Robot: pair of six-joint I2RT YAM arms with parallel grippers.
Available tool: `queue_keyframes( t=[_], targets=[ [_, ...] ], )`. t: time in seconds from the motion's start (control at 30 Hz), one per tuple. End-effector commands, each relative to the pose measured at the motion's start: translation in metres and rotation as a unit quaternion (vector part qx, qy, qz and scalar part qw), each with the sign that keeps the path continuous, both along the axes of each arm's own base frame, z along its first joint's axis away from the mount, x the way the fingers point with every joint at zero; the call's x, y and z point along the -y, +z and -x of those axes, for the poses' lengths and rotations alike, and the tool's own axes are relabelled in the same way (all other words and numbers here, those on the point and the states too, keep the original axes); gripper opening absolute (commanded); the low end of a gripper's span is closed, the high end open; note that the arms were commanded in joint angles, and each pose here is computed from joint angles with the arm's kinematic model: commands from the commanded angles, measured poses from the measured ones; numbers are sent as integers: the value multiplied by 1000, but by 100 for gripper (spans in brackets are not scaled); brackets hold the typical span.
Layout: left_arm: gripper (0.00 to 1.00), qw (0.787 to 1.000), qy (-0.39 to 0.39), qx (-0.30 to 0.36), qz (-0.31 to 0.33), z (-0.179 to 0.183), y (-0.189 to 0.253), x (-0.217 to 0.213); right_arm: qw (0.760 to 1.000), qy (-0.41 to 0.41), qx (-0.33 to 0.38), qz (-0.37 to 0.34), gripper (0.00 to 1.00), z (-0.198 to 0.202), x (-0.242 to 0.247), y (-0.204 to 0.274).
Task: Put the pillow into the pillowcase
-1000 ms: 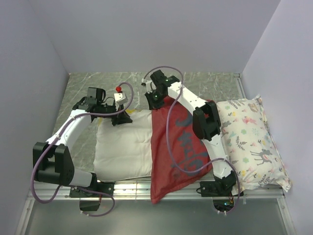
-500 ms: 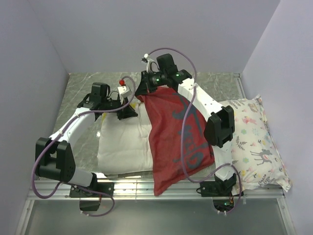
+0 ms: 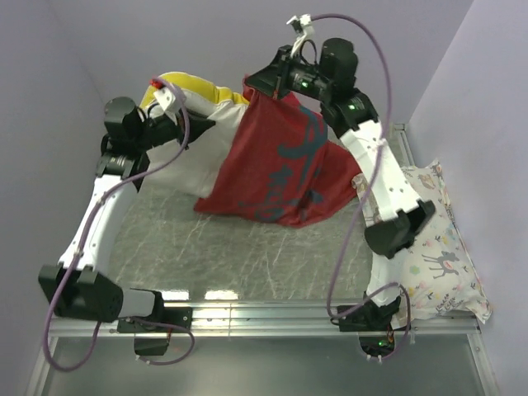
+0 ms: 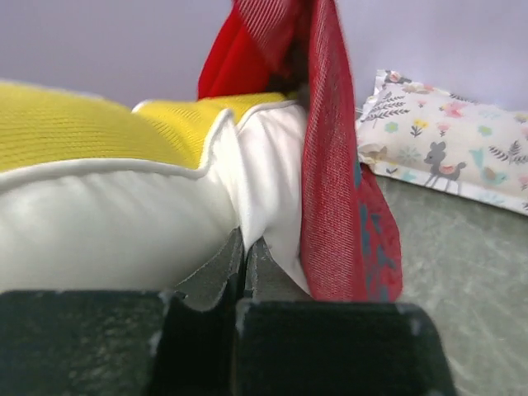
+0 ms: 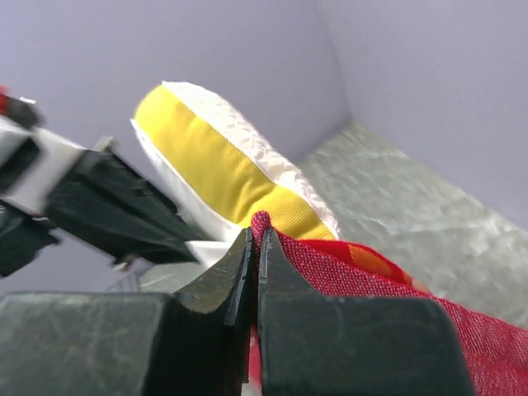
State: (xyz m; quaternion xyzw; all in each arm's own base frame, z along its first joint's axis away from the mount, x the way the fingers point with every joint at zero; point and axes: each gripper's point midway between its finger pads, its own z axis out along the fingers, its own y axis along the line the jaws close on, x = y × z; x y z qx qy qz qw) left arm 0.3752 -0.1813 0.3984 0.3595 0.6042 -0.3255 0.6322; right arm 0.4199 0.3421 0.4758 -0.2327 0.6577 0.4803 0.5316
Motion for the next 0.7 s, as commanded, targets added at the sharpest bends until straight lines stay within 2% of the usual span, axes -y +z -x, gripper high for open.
queue_keyframes(
  t=[0.0,0.03,0.07,0.1,0.17,0.2,0.23,0.27,0.3,0.33,0.37,0.4,0.47,0.53,0.57,0.67],
  targets=[
    [0,997,-48,30,-60,44,-28,10,994,95,44,-16,0,85,-14,34],
    [0,994,-65,20,-81,55,-50,12,994,105,37,16,0,91,-19,7],
    [0,989,-81,50,-117,66,-66,12,990,134,26,31,0,115,-18,-8],
    [0,984,-107,-18,-141,88,-117,14,981,169,-41,83,0,136,-31,-79],
    [1,972,-142,-29,-183,111,-159,11,965,215,-79,128,0,177,-31,-133],
    [2,966,-157,-63,-196,125,-189,8,947,231,-131,180,0,197,-22,-197],
    [5,957,-173,-106,-208,143,-210,3,934,253,-150,202,0,219,-22,-223],
    [15,950,-192,-107,-222,152,-223,1,925,269,-168,212,0,234,-16,-241],
    [21,943,-208,-123,-228,164,-235,-1,910,273,-206,235,0,247,-5,-275],
    [28,937,-222,-143,-228,175,-241,-3,904,276,-221,239,0,252,-1,-286],
    [35,929,-242,-161,-231,191,-245,-5,899,275,-236,244,0,254,1,-296],
    [49,926,-259,-165,-221,200,-239,-4,893,275,-256,249,0,259,7,-308],
    [59,920,-278,-173,-214,215,-222,-3,886,278,-267,259,0,264,11,-319],
    [64,920,-293,-171,-195,221,-202,0,880,280,-274,268,0,270,19,-333],
    [65,916,-301,-190,-187,230,-194,0,879,281,-275,270,0,273,21,-336],
    [66,922,-312,-163,-160,227,-148,8,871,290,-279,282,0,283,29,-350]
  ],
)
